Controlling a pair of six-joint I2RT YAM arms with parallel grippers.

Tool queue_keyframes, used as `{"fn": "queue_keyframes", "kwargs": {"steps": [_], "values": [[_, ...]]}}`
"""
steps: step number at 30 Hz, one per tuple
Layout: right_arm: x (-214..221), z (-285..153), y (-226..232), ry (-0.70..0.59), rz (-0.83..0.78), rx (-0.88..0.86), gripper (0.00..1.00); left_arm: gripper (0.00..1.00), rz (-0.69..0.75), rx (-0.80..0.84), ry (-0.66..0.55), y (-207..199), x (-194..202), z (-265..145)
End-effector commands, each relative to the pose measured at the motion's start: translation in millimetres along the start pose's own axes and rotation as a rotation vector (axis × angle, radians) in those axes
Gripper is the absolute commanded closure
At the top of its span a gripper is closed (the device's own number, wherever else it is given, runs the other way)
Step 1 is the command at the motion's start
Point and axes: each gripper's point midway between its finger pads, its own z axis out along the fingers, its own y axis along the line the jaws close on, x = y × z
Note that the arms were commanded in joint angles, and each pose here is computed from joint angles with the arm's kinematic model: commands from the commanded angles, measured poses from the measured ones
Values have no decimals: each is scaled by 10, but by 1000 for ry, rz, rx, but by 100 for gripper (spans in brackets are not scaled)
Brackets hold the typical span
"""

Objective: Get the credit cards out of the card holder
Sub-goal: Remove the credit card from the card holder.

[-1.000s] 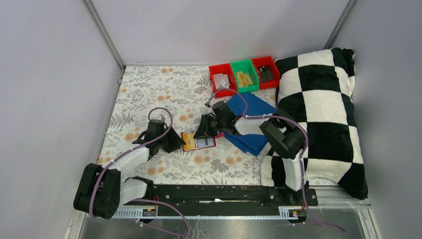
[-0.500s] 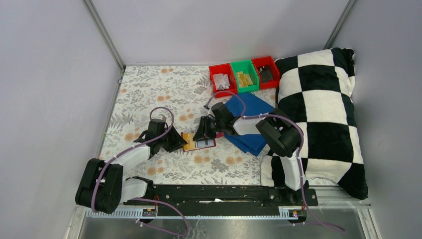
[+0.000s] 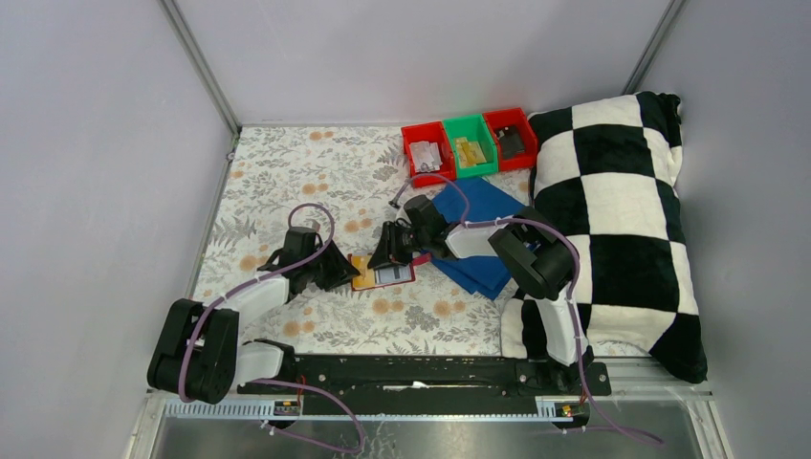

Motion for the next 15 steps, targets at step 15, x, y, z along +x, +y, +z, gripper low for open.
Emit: {"fn": "queue_keyframes", "kwargs": {"steps": [15], "values": [[0,54,141,-13,-35,-32,67,59,27,67,-30,-184,-145,-11]]}}
